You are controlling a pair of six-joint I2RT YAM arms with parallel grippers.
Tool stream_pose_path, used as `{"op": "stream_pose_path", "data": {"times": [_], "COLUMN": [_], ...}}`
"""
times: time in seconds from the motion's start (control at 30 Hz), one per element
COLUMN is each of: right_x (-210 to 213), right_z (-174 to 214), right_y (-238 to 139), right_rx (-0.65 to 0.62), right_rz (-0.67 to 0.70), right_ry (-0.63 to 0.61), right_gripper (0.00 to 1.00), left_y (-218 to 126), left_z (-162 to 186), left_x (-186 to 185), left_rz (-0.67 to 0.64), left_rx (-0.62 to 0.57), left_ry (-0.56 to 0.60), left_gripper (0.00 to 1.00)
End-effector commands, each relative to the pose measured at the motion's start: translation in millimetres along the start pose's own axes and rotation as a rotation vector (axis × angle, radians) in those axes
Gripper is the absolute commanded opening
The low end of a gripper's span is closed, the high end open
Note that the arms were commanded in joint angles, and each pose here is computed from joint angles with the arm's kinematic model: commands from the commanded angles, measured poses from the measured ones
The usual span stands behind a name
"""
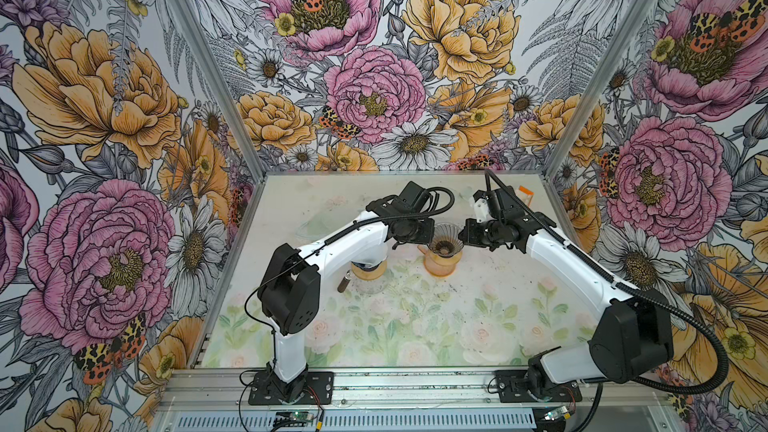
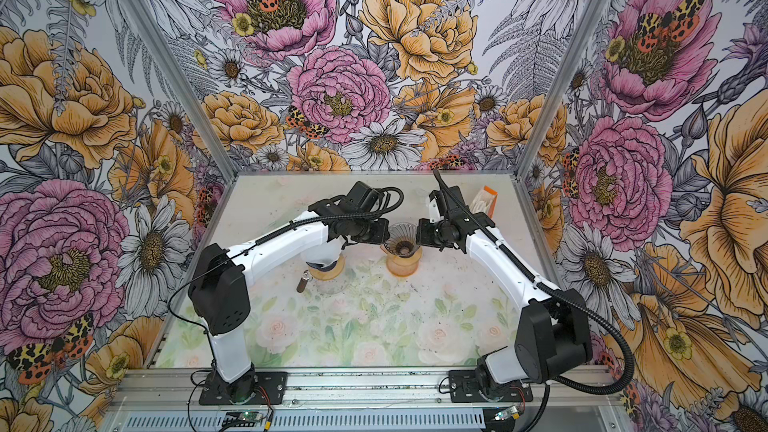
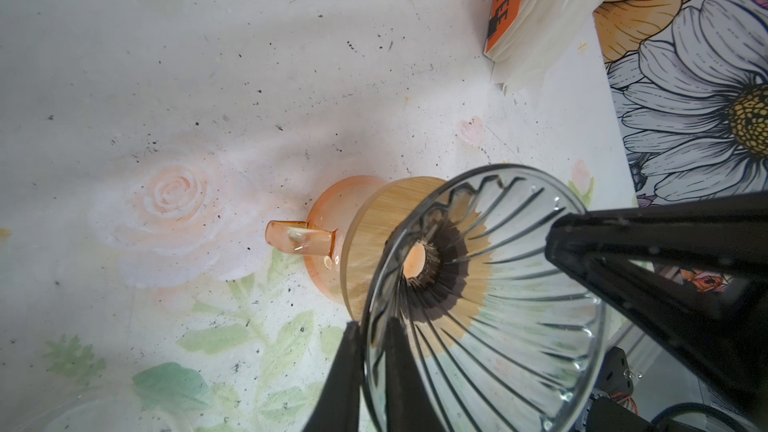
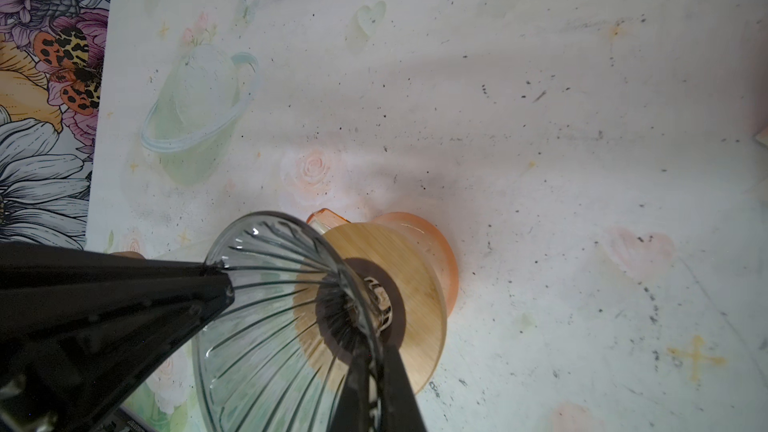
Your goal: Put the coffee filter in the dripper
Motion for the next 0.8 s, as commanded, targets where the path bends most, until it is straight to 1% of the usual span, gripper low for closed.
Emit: {"op": "stream_pose_path", "data": {"times": [0.0,0.1,0.33,0.6,0.77], "right_x": [-36.3,-40.4,-47.4,-43.2,-34.3], "right_z": [31.5,34.9,42.6,40.6,34.1], "right_y": [28.4,31.3,40.3,40.4,34.6], "right_rx": [0.148,0.159,0.197,0.245,0.254], "right_rz": [0.152,0.168,0.188,0.201,0.221], "right_ry": [0.058,0.063,0.074,0.089,0.069], "right_gripper": [0.02,0.02,0.02,0.01,0.01], "left_y": [0.1,1.9,6.5,14.8,20.2], "left_z": [1.5,2.4,5.4,15.5,22.4], "left_x": [-2.9,-1.8,1.5,12.7,18.6], "left_rz": [0.019,0.017,0.017,0.003,-0.004], "left_rx": [0.011,0.016,0.032,0.067,0.092], "left_ry": [0.008,0.008,0.002,-0.019,-0.03], "left_gripper": [0.1,0.08,0.08,0.07,0.05]}}
Point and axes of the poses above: each gripper's point midway between its finger pads, its own y axis out along the fingers, its own x axis along the line the jaws close on, z = x × y, the point moved 5 cm from there along -y, back along the fingers, and after that the axes turned 8 degrees about y, right-handed, at the moved point
